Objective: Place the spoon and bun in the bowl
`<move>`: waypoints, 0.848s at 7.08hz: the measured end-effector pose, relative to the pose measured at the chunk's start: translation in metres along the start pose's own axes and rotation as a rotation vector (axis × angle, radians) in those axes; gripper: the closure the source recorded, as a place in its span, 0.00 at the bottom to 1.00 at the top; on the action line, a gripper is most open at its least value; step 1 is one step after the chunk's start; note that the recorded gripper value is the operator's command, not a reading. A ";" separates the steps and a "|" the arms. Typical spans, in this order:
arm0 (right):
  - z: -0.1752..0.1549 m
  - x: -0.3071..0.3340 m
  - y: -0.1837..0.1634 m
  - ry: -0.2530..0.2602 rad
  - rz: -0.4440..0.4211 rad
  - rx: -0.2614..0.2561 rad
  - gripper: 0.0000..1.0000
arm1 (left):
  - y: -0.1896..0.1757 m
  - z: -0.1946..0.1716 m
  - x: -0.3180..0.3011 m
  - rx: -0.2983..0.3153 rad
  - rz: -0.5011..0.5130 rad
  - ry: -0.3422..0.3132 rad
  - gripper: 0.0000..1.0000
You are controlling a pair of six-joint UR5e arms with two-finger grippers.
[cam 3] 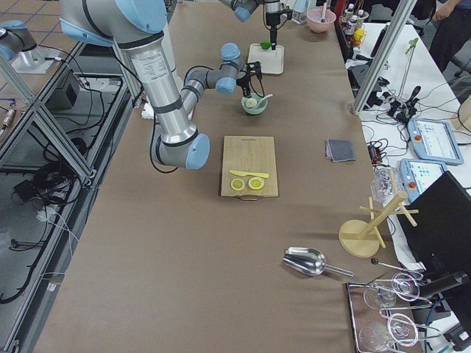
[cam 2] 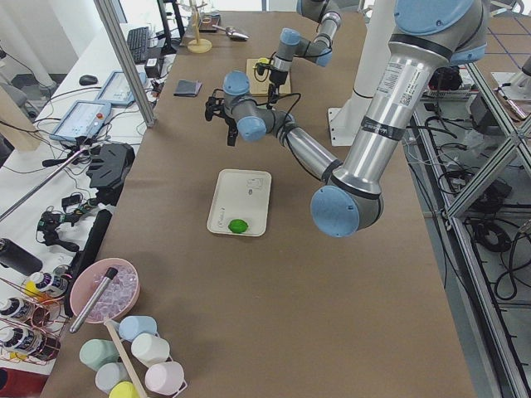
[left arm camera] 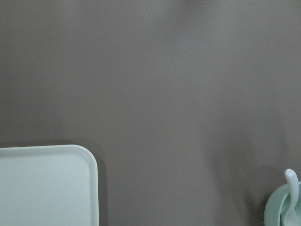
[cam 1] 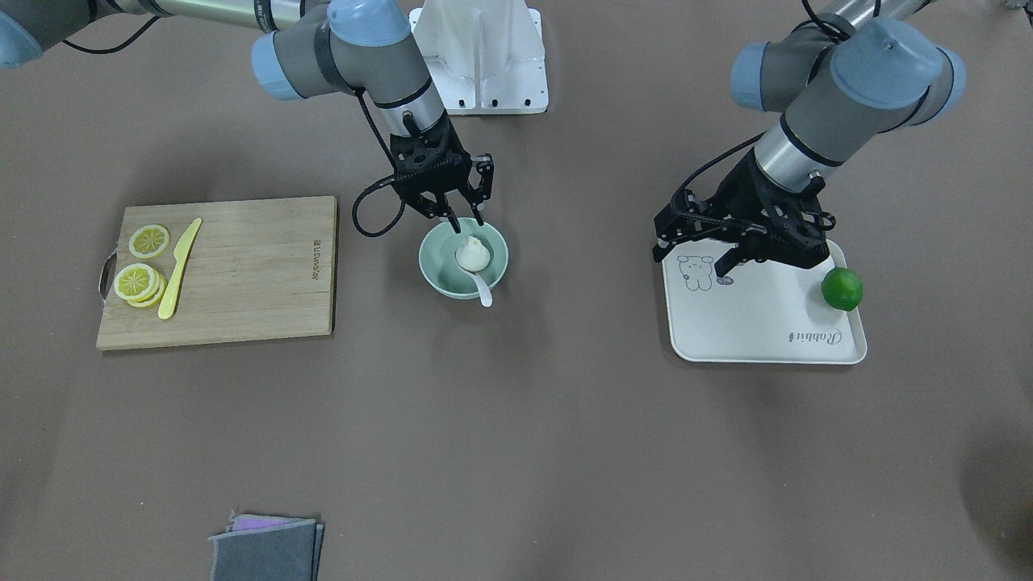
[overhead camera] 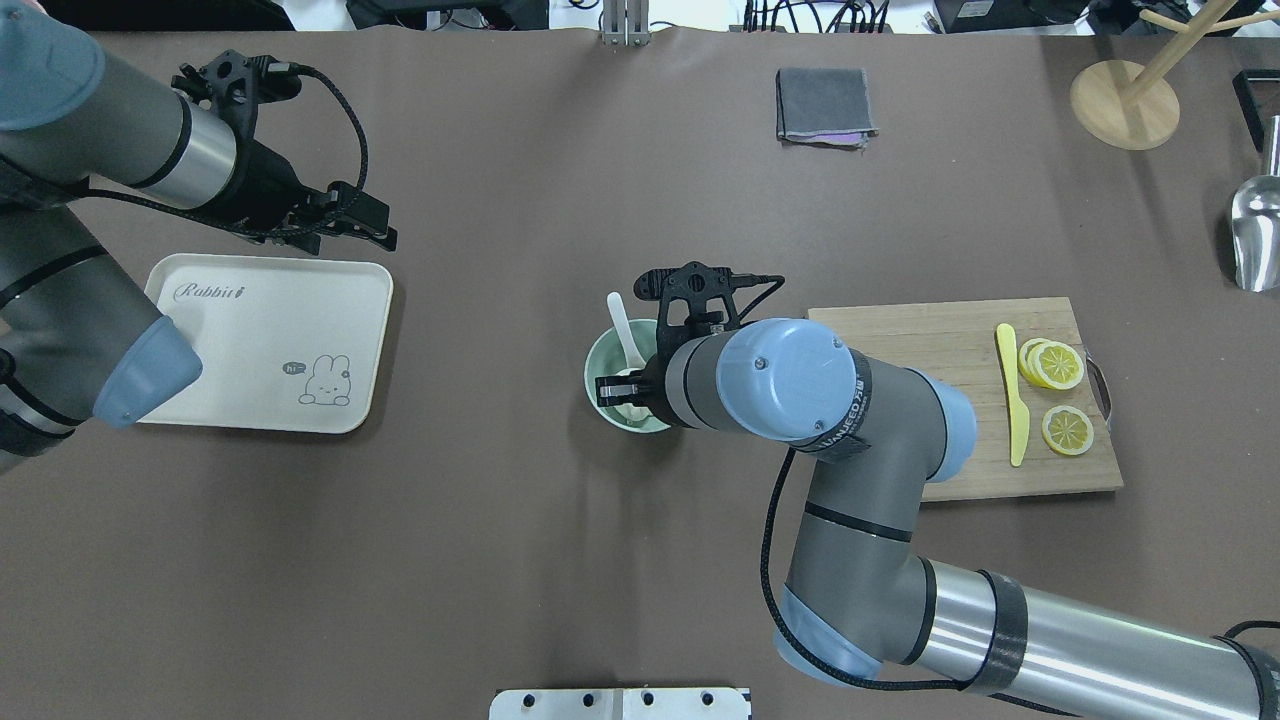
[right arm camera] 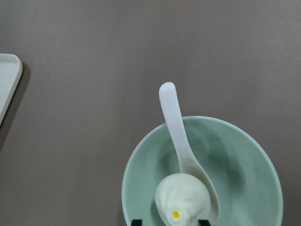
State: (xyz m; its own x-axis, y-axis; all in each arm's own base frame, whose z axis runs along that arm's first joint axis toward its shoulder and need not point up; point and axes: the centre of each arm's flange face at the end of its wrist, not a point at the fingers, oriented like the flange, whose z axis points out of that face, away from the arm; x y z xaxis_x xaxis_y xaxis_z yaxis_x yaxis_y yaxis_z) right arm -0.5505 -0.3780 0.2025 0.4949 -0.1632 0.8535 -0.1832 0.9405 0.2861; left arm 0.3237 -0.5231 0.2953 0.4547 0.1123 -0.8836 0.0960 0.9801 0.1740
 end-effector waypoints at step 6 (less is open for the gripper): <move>-0.090 0.226 -0.104 0.116 -0.049 -0.153 0.00 | 0.019 -0.057 -0.190 -0.037 0.187 -0.138 0.02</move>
State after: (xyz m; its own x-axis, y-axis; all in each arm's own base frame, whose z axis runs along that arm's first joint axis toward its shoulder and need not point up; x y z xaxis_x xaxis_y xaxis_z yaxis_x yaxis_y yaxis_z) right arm -0.3432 -0.4860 0.3262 0.5960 -0.1829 0.7819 -0.0299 0.9680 0.2492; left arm 0.1883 -0.5164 0.4419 0.5783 0.2720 -0.7692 -0.0325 0.9497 0.3114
